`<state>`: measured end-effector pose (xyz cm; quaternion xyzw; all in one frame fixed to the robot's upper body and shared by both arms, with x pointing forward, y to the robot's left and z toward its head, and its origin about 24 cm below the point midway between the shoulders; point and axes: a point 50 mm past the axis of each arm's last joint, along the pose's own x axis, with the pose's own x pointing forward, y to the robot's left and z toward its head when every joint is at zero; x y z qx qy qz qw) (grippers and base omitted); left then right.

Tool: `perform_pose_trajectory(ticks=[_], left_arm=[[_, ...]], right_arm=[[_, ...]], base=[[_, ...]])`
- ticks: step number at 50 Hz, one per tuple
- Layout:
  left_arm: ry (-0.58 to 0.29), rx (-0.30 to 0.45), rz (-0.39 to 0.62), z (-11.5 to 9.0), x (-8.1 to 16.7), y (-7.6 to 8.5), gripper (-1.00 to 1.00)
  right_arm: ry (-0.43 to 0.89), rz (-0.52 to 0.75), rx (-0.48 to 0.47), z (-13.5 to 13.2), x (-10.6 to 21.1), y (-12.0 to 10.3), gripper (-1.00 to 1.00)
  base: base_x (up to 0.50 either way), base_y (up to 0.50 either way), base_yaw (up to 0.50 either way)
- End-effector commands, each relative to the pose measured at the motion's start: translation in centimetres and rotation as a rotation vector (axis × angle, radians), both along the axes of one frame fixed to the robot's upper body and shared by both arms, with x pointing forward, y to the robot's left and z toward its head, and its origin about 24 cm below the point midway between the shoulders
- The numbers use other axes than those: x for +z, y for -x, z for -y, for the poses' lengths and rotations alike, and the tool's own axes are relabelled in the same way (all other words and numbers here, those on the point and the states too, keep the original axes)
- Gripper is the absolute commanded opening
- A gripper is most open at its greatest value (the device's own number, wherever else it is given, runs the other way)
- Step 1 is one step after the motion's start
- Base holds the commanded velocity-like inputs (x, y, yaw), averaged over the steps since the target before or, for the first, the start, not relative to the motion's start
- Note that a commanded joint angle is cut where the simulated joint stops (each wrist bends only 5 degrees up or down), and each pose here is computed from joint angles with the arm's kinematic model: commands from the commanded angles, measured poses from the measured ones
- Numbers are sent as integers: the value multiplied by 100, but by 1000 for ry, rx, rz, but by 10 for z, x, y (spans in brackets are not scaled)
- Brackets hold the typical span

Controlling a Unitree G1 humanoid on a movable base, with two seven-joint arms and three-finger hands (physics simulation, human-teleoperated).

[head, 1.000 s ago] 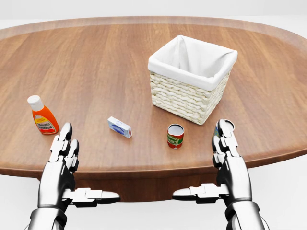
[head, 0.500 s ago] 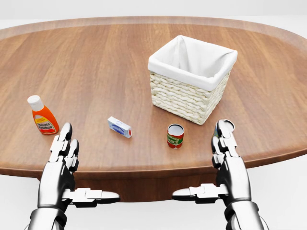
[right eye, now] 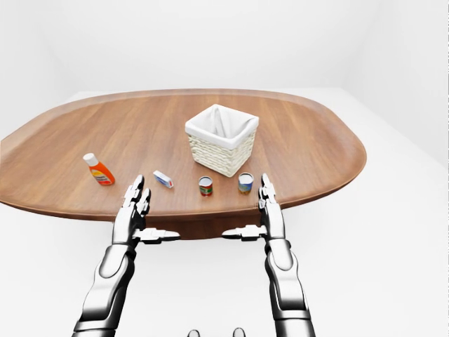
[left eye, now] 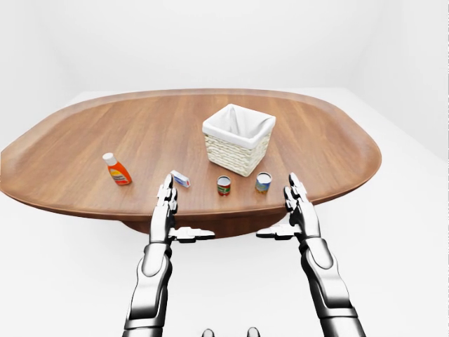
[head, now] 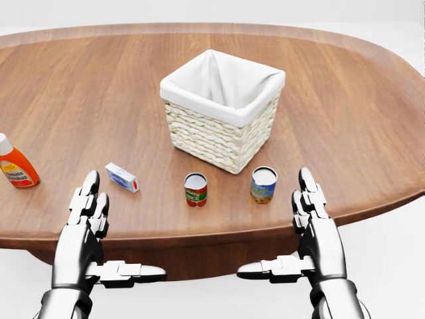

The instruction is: Pick up the alphabet soup and the cream cheese box, and put them in the basket.

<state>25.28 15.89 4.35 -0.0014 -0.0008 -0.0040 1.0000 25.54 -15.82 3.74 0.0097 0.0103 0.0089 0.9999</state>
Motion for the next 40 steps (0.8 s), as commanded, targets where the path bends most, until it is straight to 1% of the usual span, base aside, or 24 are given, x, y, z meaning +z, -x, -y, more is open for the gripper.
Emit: perform_pose_trajectory(ticks=[1, 17, 23, 32, 33, 34, 40], left_arm=[[0, -1, 0, 0, 1, 0, 100], [0, 0, 0, 0, 1, 0, 100], [0, 0, 0, 0, 1, 0, 100], [0, -1, 0, 0, 1, 0, 100], [0, -1, 1, 0, 1, 0, 100], [0, -1, 0, 0, 1, 0, 100], [0, -1, 0, 0, 1, 0, 100]], right_arm=[[4, 1, 0, 0, 0, 0, 100], [4, 0, -3, 0, 1, 1, 100], [8, 8, -13, 1, 2, 1, 100], [31, 30, -88, 8, 3, -3, 100], [51, 37, -115, 10, 4, -3, 100], [55, 44, -121, 10, 5, -3, 100], [41, 64, -165, 15, 9, -4, 100]], base=[[0, -46, 0], [0, -26, 0], [0, -9, 0], [0, 0, 0], [0, 0, 0], [0, 0, 0], [0, 0, 0]])
